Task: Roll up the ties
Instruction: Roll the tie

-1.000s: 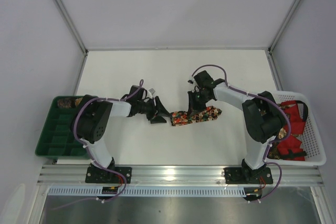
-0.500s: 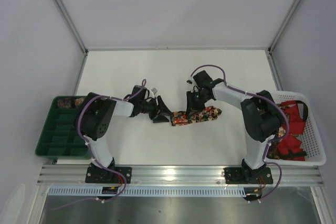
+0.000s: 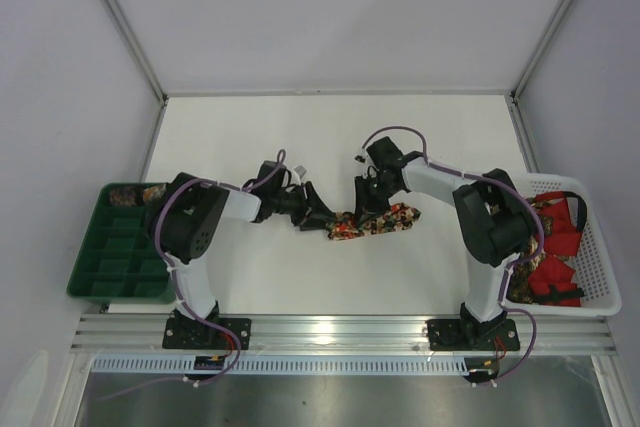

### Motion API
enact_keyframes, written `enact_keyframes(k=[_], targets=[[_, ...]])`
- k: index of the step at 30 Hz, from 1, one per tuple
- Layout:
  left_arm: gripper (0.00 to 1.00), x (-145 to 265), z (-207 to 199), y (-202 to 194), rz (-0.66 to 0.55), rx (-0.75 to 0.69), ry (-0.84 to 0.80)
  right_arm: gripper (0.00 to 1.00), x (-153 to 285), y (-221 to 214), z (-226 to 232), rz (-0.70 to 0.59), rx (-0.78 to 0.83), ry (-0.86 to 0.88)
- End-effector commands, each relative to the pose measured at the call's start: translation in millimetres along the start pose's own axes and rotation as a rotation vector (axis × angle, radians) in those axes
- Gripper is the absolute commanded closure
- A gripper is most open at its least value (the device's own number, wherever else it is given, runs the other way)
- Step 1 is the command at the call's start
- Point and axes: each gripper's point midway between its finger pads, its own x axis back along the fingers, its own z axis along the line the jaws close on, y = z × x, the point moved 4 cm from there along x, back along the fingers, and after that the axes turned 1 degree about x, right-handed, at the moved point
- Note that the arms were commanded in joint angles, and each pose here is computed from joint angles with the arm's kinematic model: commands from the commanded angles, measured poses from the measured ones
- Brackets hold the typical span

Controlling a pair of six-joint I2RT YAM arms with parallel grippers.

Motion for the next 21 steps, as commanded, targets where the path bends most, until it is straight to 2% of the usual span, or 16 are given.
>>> enact_keyframes(k=[1,9,13,21], targets=[[0.53,-5.3,-31.2,2.7,0.015,-0.087,-0.071,0.81,-3.1,2.0,3.6,-0.013,0.009,0.028],[0.55,-4.9,-59.4,1.3,0.014,-0.149,-0.01,0.82,-3.8,-2.6,4.1,-0.022,-0.023,0.03],[0.56,-8.3,-69.6,-0.4,0.027,-0.112,0.047,0.82,-3.3,-8.1,-0.2,-0.023,-0.071,0.017],[0.56,-20.7,-79.7,-10.7,0.032,-0.14,0.142,0.81,8.8,-8.0,-1.1,-0.062,-0.154,-0.024]])
